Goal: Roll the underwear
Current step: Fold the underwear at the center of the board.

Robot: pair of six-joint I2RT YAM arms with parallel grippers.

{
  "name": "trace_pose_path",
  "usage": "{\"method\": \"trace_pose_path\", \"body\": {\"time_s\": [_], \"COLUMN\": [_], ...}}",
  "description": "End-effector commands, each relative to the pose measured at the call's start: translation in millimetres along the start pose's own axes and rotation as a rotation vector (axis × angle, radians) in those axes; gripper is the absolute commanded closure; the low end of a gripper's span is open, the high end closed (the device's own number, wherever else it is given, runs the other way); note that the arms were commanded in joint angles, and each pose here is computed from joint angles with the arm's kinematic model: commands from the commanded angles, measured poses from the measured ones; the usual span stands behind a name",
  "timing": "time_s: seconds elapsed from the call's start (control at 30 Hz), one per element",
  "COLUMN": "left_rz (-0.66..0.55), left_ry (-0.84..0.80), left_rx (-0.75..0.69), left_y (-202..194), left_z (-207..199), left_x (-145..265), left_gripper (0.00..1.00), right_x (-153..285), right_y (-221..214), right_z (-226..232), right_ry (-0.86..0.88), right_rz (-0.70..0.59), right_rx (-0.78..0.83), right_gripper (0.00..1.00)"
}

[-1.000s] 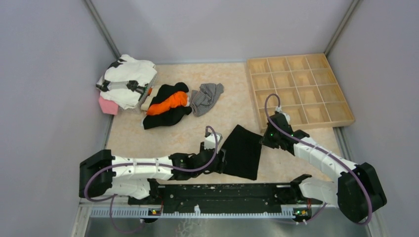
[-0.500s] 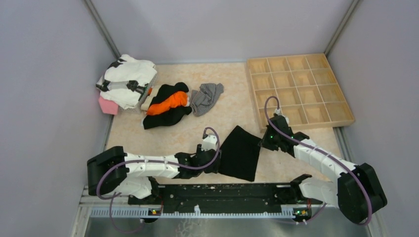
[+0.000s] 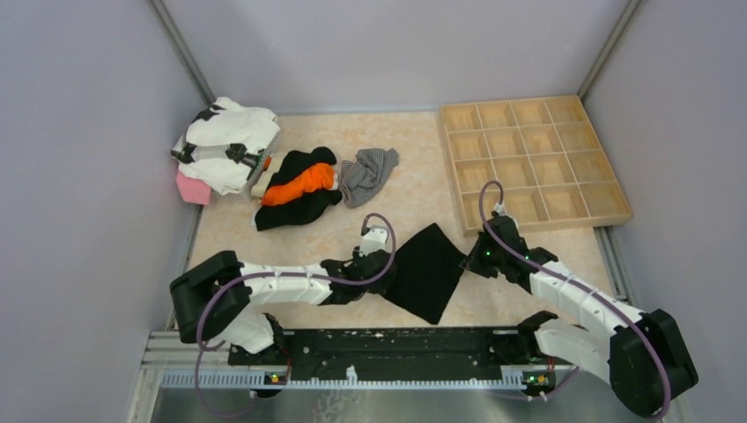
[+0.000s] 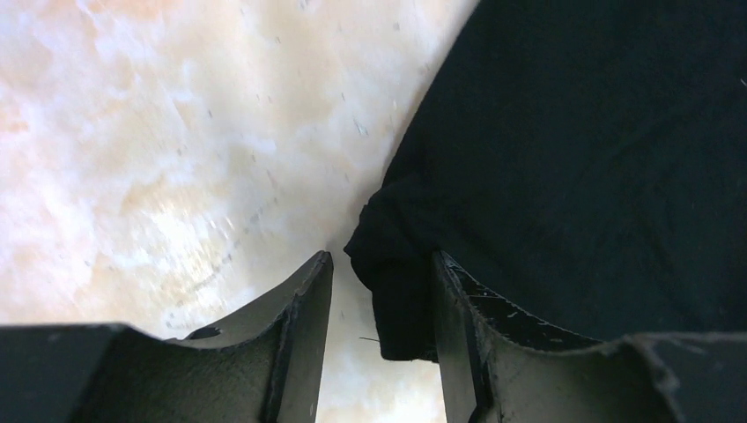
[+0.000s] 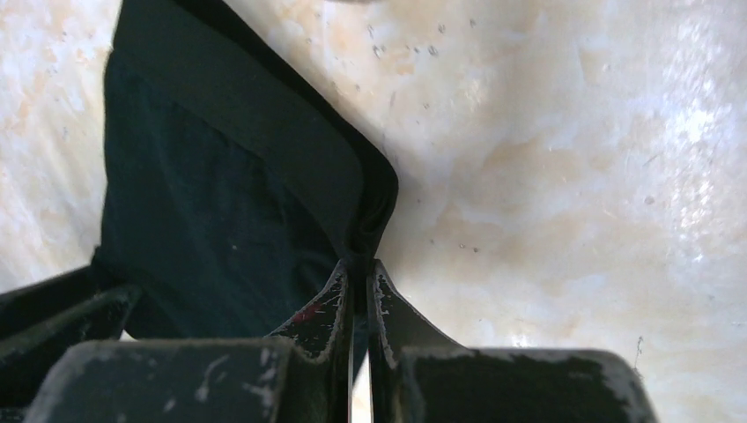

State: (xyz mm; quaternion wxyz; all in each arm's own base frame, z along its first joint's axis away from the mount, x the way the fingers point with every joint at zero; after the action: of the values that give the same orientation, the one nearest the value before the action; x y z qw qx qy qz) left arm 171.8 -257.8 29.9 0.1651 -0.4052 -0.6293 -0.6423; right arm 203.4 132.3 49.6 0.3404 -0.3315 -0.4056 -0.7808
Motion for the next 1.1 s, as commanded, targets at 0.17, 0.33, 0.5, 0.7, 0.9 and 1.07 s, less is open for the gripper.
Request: {"method": "trace_pose_path", "body": {"time_s": [0.17, 0.33, 0.5, 0.7, 0.9, 1.07], "left_rz": [0.014, -0.008, -0.035, -0.119, -0.137, -0.1], "left_ry": [0.286, 0.377, 0.302, 0.232, 0.074, -0.024], "left_rx": [-0.156, -0.147, -0.122, -0.224, -0.32, -0.413], "left_y": [25.1, 43.9, 57.6, 59.2, 38.0, 13.2], "left_z": [44.6, 59.8, 49.4, 21.0, -38.6, -91.6], "left_x": [-23.6, -20.6, -0.6, 36.8, 62.2, 60.1], "left_gripper": [0.45, 0.41, 0.31, 0.23, 0.23, 0.26], "right_x": [-7.7, -14.0, -18.8, -22.6, -24.7, -24.8], "right_y": [-19.4, -16.6, -3.5, 0.6, -3.3, -6.1], "right_z": [0.3, 0.1, -2.0, 4.9, 3.6, 0.3], "right_ry": [0.084, 0.096, 0.087, 0.097, 0.101, 0.094], "right_rz": [0.03, -0.005, -0.088, -0.083, -0.071, -0.066], "right_rx": [-0.125, -0.177, -0.236, -0.229, -0.227, -0.22], "right_gripper": [1.0, 1.0, 1.0, 1.0, 1.0, 1.0]}}
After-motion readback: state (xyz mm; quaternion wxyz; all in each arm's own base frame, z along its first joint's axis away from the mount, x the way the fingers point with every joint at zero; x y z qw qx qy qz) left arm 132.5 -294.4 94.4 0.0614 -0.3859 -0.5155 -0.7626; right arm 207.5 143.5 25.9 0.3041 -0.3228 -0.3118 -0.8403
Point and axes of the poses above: each gripper's point midway between its finger pads, its own x axis back along the fingers, its own z axis along the line the jaws close on, y = z × x, the point moved 1 cm from there along x, back along the fingers, and after that the axes turned 3 degrees about -x, right-handed, at the moved point
